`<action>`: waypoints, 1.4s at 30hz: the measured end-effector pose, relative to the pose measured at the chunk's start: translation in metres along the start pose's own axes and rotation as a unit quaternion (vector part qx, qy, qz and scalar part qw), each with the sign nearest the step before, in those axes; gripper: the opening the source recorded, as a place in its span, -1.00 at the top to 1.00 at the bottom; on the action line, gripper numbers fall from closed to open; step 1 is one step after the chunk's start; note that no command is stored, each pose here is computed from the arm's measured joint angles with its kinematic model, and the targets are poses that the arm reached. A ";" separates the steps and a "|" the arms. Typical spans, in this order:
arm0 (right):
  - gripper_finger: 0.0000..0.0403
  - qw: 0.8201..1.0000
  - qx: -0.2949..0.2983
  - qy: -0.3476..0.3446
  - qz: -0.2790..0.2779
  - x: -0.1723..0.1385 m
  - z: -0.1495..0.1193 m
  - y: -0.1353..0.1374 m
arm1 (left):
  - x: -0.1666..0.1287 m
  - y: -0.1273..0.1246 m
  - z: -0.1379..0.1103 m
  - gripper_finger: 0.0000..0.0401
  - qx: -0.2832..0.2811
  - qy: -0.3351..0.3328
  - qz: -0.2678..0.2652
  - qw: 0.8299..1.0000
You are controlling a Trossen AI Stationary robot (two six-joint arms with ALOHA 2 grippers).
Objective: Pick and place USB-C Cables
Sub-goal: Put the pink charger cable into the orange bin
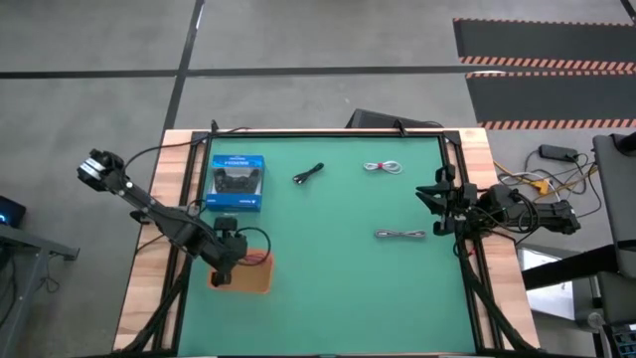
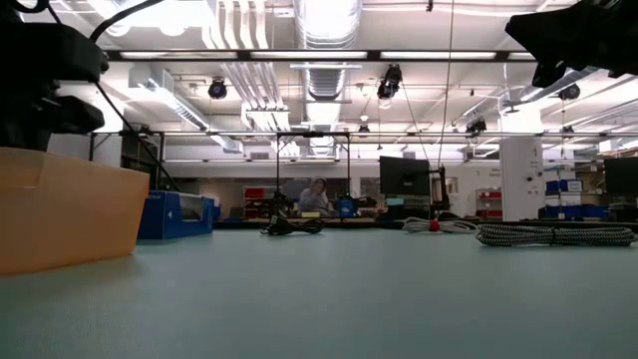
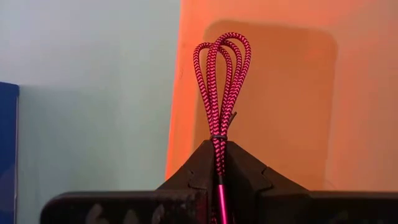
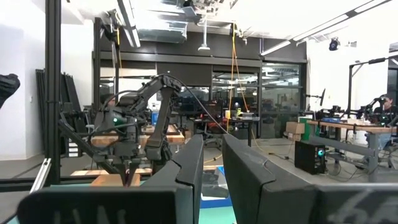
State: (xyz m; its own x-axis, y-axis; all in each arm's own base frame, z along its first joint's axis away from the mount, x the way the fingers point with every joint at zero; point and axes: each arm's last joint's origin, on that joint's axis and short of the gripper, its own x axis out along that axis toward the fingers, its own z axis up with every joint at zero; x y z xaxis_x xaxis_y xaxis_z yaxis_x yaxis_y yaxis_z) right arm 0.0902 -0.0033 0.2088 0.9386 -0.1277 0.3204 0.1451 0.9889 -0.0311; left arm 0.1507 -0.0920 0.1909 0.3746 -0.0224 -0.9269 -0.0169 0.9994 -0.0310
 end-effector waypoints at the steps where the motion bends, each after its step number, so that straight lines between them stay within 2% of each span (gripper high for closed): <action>1: 0.74 1.000 0.000 0.000 0.000 0.000 0.000 0.000 | 0.001 0.000 0.000 0.93 0.000 0.002 0.001 1.000; 42: 0.74 1.000 0.000 -0.004 0.000 0.000 0.001 0.000 | 0.005 -0.001 0.000 0.93 0.002 0.011 0.007 1.000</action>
State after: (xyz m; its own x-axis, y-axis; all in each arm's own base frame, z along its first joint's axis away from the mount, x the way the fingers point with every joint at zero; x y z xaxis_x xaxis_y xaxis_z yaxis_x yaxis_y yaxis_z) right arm 0.0899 -0.0033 0.2096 0.9358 -0.1269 0.3288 0.1449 0.9890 -0.0308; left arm 0.1524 -0.0931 0.1866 0.3530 -0.0088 -0.9356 -0.0176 0.9997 -0.0160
